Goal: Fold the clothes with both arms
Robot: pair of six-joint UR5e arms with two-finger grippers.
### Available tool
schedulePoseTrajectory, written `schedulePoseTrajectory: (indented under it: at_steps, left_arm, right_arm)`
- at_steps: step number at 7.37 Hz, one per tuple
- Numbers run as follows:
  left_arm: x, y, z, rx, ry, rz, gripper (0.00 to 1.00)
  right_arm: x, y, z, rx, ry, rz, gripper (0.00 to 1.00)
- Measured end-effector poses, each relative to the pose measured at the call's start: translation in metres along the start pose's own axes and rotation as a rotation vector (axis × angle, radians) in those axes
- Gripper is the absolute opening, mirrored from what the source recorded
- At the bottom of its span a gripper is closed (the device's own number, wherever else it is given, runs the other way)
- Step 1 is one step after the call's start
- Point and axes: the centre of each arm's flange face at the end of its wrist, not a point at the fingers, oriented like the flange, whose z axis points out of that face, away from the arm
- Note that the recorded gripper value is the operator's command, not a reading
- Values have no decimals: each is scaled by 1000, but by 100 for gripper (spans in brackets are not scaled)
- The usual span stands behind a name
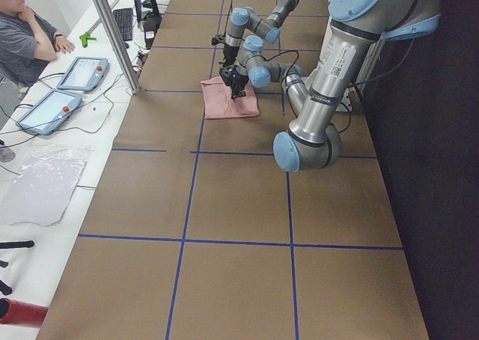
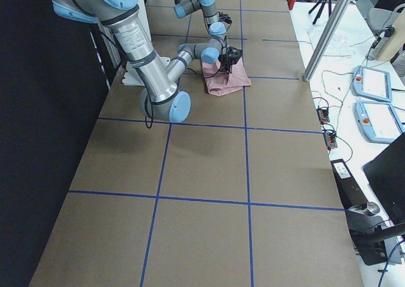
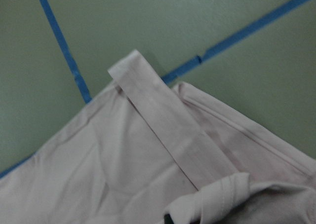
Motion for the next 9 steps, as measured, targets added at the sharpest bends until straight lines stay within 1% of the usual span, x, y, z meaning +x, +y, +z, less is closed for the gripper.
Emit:
schedulePoseTrajectory:
  at_steps: [1,2,3,4,6,7,8,9]
  left_arm:
    - [6,-38,15,27,4,-1,100]
    - [9,-70,28,42,6,7,100]
    - [12,-92,36,53,18,25,100]
    - [14,-106,39,63,31,37,100]
    - [15,-115,39,68,49,52,100]
    - [16,-118,37,65,63,55,100]
    - [17,-125,32,42,72,64,100]
    - [16,-134,23,4,79,78,100]
  right_arm:
    - [-19,-27,16,25,-20,6,99]
    - [-28,-50,29,46,-39,9,100]
    - [-33,-70,35,67,-52,-1,100]
    - [-38,-89,34,90,-59,-14,100]
    - [-44,-121,35,123,-46,-9,100]
    - [-45,-134,34,136,-36,-21,100]
    - [-44,-148,33,147,-18,-83,100]
    - [-40,-163,30,152,16,-181,100]
